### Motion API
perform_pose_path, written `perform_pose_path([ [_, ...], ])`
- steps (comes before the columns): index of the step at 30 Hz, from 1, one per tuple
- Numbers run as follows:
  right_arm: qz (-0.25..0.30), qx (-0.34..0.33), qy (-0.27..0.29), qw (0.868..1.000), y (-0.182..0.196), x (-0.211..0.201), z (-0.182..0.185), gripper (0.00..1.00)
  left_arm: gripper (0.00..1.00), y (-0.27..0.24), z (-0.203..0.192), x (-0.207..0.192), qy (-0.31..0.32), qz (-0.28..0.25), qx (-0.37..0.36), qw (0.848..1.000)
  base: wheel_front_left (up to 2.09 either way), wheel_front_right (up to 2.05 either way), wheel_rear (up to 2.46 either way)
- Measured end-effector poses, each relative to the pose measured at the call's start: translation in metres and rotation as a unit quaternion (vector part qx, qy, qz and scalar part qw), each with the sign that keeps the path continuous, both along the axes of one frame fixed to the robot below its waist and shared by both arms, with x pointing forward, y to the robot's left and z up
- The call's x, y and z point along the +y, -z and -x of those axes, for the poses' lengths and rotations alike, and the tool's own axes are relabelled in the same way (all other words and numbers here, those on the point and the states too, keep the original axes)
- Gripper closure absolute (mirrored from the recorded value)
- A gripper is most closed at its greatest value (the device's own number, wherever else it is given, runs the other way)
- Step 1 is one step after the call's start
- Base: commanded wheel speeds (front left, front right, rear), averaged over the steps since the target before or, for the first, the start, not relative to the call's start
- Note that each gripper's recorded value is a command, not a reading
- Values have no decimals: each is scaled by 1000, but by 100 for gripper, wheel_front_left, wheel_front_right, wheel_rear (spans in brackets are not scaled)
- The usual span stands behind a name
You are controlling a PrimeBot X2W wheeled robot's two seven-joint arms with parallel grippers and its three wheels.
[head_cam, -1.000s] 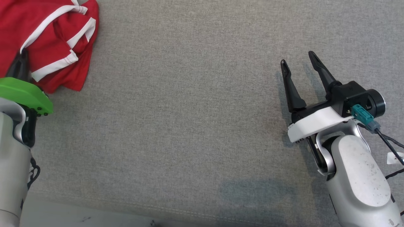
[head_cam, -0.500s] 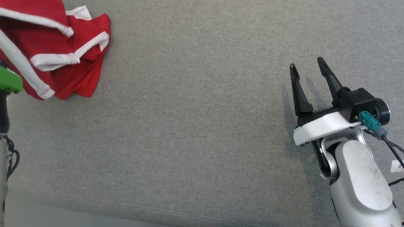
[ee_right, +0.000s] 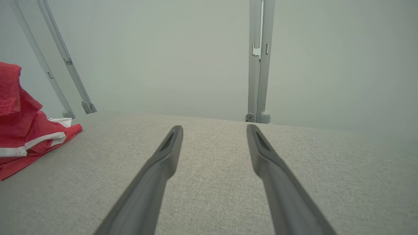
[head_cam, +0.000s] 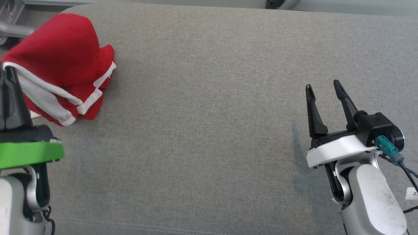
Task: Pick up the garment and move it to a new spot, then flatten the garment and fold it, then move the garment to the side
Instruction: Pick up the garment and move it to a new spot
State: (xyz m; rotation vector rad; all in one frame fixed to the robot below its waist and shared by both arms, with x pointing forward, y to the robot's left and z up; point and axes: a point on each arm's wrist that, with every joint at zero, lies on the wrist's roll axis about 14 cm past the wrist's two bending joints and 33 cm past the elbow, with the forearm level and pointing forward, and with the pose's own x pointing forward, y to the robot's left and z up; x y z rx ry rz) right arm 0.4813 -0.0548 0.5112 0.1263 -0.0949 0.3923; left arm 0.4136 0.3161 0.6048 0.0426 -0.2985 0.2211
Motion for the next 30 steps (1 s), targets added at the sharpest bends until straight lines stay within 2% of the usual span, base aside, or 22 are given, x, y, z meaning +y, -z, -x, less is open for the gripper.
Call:
perform_pose_path([
  [7,0,-5,34,999,-8,-28,14,0,100,-5,16,-41,35,20,-10,999,0,0,0],
  [11,-1,-13,53,999,-16,-43,21,0,100,-9,7,-79,95,21,-8,995,0,0,0],
  [15,-6,-20,76,997,-22,-62,26,0,100,-5,-8,-131,178,28,6,984,0,0,0],
  [21,-10,-20,122,992,-23,-97,37,0,100,-5,-31,-222,314,36,11,949,0,0,0],
  [30,-10,-5,195,981,-9,-151,51,0,100,17,-45,-350,482,49,45,874,0,0,0],
])
